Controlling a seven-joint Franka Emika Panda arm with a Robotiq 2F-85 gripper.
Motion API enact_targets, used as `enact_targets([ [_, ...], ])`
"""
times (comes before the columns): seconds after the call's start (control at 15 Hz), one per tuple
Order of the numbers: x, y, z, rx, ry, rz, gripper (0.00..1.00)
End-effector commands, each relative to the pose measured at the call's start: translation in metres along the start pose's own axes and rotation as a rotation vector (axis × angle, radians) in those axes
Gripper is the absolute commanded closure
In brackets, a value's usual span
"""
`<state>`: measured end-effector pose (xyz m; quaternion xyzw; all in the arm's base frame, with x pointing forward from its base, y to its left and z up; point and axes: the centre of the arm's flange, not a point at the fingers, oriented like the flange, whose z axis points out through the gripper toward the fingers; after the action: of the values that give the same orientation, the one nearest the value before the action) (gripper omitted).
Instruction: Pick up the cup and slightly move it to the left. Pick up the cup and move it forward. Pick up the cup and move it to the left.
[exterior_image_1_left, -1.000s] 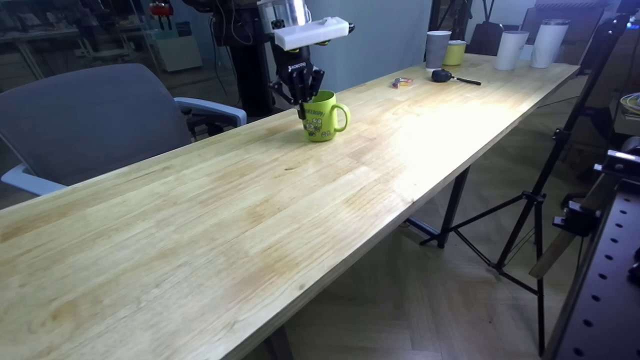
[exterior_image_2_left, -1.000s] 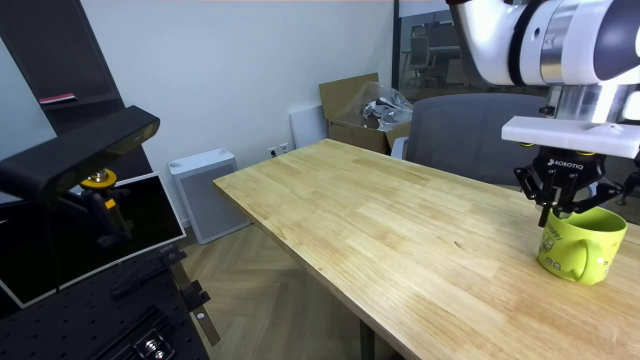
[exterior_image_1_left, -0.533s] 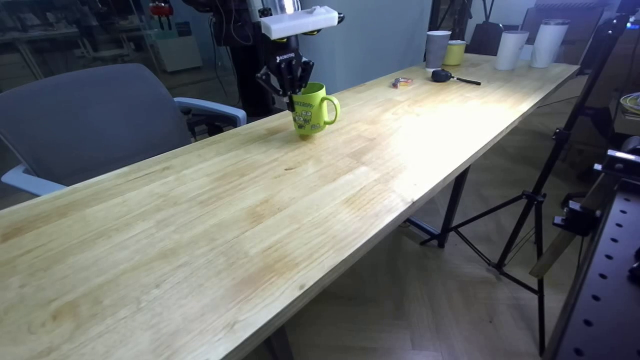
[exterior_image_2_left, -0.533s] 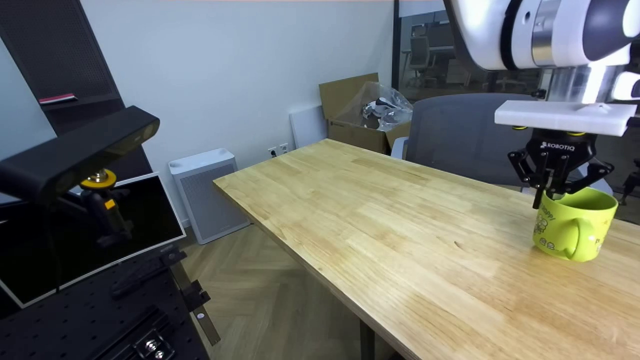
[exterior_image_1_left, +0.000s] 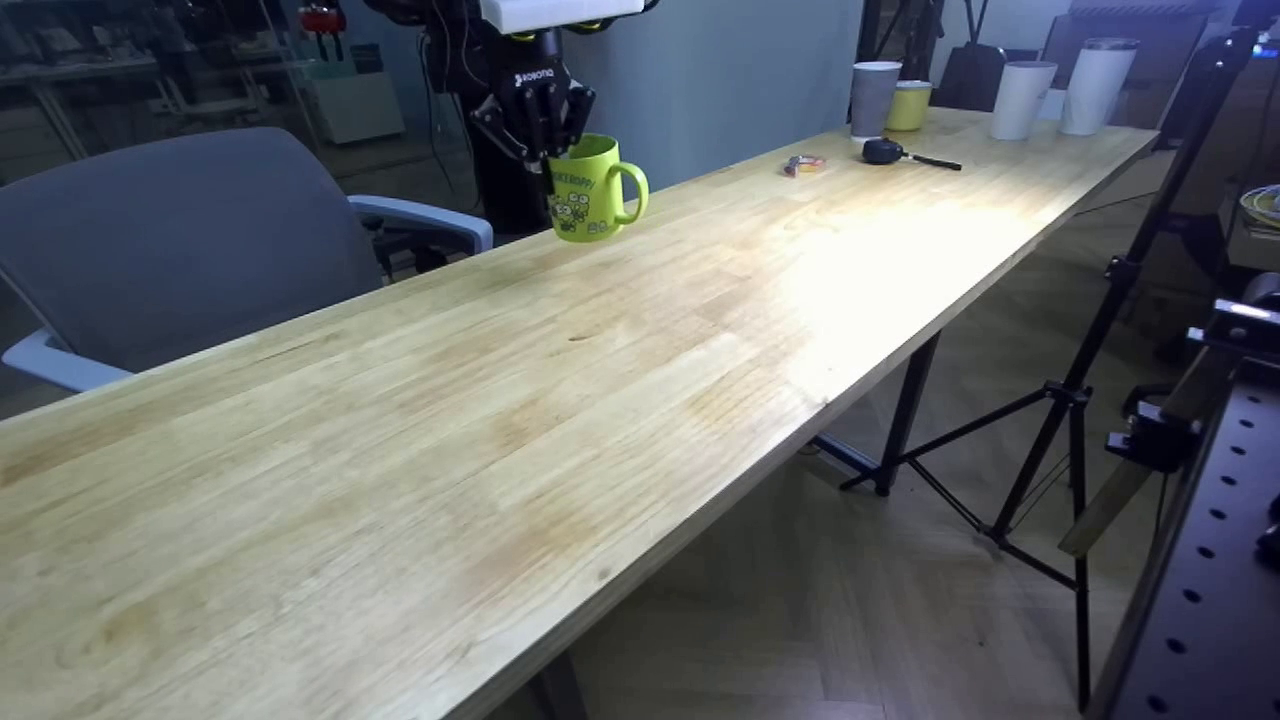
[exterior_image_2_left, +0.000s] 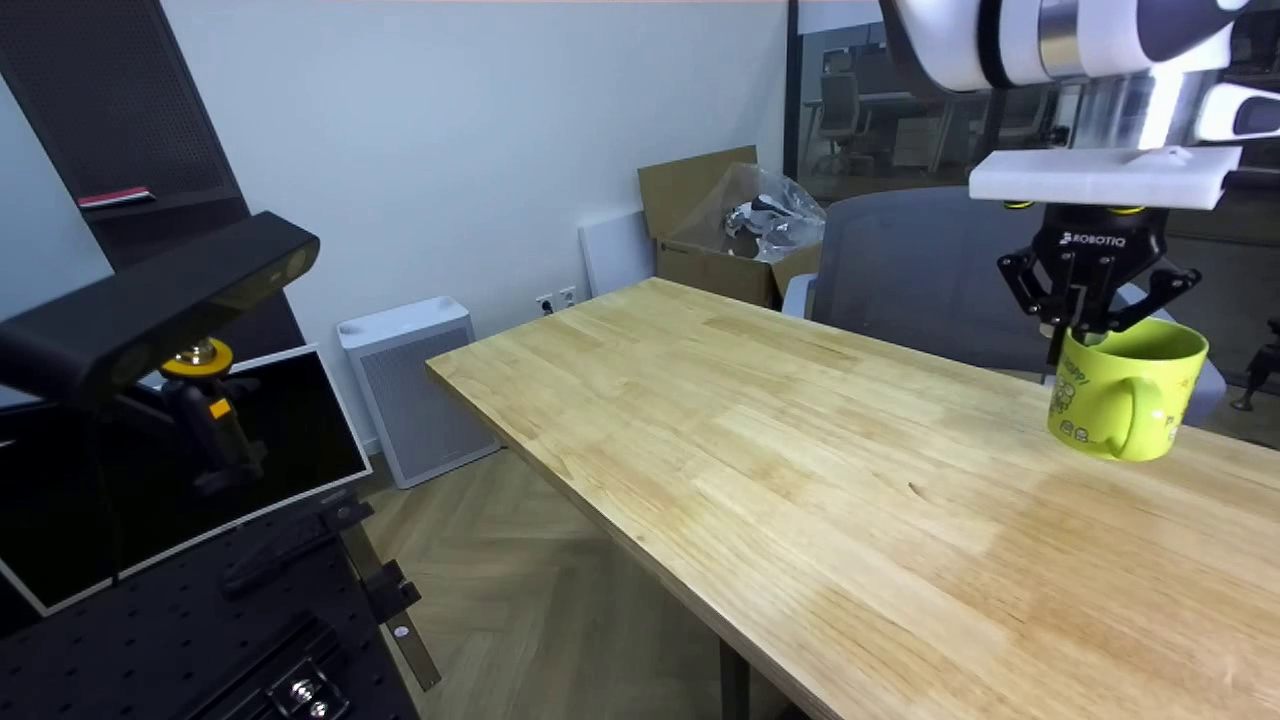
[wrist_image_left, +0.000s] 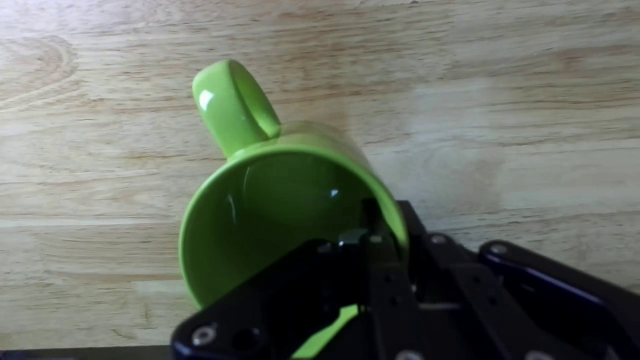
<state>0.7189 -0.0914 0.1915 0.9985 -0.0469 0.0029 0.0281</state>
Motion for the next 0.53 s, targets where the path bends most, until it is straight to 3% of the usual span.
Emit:
enact_targets([
  [0.0, -0.013, -0.028, -0.024, 0.025, 0.009, -0.009, 0.98],
  [0.47, -0.03, -0.088, -0.028, 0.051, -0.005, -0.097, 0.98],
])
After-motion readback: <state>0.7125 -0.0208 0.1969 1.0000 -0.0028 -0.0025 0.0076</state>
